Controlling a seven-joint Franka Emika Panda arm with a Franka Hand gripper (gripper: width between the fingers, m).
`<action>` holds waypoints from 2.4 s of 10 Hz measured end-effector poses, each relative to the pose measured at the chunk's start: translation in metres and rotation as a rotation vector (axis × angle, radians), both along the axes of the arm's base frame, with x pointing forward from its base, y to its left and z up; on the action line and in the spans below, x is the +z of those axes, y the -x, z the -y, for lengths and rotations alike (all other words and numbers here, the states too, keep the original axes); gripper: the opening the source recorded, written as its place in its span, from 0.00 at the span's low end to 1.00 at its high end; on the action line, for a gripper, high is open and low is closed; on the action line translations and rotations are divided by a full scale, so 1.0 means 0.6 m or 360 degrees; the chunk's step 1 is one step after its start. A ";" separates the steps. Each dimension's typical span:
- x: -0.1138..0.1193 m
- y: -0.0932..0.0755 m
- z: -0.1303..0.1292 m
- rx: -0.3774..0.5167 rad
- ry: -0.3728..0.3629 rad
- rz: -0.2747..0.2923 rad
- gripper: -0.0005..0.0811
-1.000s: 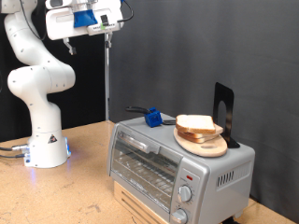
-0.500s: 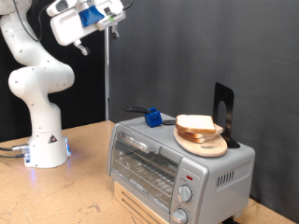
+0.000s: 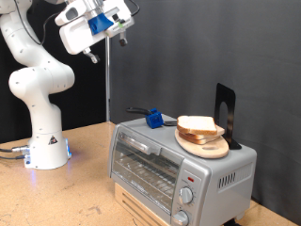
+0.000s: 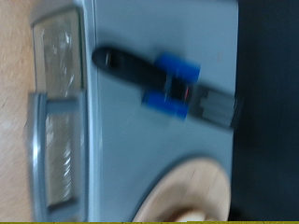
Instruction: Make a piece of toast with the oven
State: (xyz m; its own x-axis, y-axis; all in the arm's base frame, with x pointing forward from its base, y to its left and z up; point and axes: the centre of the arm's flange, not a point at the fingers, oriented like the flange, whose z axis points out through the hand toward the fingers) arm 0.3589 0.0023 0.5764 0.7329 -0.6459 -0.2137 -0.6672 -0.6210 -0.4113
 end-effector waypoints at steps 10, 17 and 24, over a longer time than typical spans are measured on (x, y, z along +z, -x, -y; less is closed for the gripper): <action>-0.102 -0.096 0.024 0.0045 0.0063 -0.0046 0.84; -0.218 -0.118 0.050 0.0003 0.0196 0.0027 0.84; -0.248 -0.116 0.037 0.0005 0.0216 0.0038 0.84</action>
